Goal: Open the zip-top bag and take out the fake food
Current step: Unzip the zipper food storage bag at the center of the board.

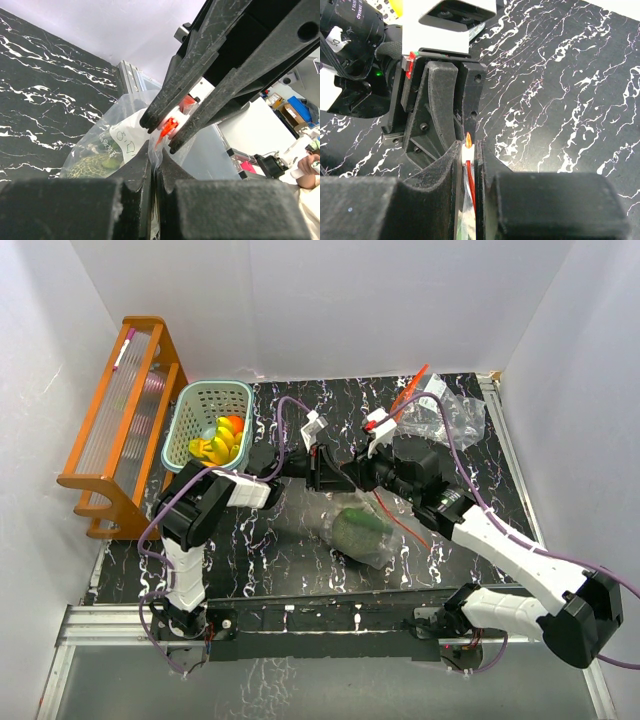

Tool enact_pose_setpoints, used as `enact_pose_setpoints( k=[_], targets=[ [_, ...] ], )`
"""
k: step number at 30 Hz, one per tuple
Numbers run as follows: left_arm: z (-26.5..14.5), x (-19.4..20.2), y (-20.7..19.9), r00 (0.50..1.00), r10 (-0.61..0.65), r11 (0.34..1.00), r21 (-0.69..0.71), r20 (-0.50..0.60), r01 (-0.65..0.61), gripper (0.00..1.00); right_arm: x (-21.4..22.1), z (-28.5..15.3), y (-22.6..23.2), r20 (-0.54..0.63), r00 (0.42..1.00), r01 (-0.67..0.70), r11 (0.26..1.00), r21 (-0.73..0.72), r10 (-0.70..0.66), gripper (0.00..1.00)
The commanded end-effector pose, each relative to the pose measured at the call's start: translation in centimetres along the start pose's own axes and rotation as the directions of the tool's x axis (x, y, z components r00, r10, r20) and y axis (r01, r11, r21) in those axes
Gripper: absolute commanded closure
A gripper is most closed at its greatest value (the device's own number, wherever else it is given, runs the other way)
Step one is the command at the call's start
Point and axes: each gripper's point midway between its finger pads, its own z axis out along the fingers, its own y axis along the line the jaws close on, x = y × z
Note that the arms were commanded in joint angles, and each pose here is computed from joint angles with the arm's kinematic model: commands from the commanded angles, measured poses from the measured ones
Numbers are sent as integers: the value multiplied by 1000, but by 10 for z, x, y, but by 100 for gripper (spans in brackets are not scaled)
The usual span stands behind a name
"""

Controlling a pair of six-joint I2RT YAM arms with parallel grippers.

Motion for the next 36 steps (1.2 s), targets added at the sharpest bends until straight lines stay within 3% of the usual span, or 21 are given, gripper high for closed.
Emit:
enact_pose_setpoints(
  k=[1,36],
  targets=[
    [-7,-59,-45,947,295,952,47,126,-303,100,-6,-6,-1,31,999,8,1000,9,-8,92],
    [-40,-138,-74,875,404,912,-37,268,-409,100,13,-32,-12,9,1000,6,997,72,-7,92]
  ],
)
